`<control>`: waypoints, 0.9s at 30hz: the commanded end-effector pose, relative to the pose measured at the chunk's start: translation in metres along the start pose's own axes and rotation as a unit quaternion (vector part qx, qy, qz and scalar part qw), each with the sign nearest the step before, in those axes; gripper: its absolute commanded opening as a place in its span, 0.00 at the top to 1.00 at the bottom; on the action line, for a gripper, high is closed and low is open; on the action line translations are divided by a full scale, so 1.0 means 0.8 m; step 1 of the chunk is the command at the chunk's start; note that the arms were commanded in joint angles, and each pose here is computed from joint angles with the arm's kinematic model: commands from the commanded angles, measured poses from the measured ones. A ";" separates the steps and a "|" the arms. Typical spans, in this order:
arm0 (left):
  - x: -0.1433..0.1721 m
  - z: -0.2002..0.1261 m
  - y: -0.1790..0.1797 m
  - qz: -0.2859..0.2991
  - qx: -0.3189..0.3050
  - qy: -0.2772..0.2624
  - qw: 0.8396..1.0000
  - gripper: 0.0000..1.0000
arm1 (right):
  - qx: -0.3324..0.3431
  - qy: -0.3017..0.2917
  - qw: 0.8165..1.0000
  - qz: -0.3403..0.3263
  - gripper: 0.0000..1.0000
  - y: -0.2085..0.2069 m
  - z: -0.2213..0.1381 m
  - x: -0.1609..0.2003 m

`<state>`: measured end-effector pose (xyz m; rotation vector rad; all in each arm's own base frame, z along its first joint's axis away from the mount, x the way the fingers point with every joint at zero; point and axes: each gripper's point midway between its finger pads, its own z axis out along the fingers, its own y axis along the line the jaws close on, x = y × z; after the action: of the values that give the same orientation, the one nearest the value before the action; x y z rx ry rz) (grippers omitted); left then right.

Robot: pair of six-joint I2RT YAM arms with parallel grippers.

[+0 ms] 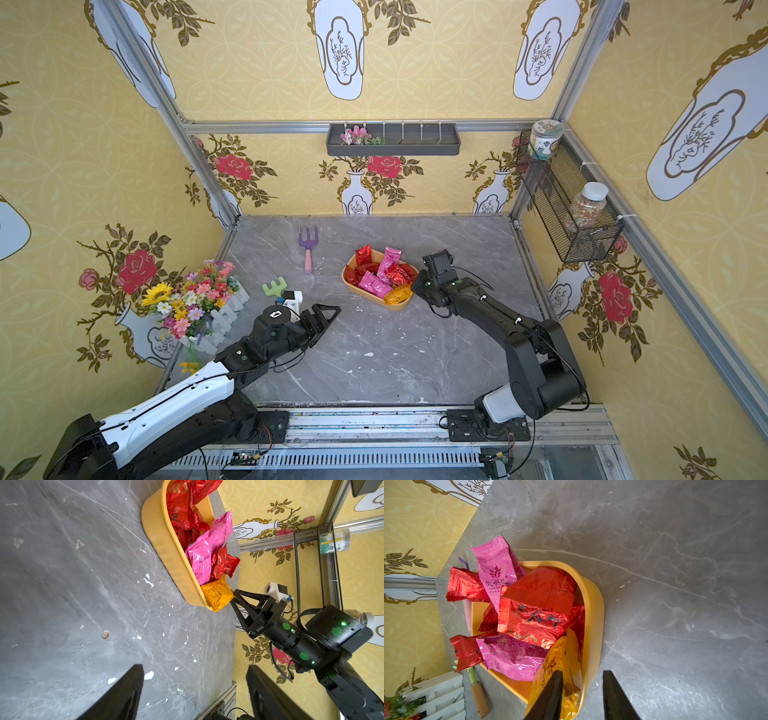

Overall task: Take the tea bags out of the storage box
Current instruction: Pick up the tea bag from the storage box.

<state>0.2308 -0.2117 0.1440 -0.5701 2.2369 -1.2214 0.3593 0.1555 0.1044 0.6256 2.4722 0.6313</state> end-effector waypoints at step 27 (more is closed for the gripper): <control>0.002 -0.001 -0.004 -0.011 0.014 0.003 1.000 0.16 | -0.038 -0.016 0.999 0.027 1.00 0.025 0.001 -0.015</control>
<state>0.2267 -0.2109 0.1380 -0.5972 2.2483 -1.2395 0.3700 0.1609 0.1044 0.6949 2.4417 0.6871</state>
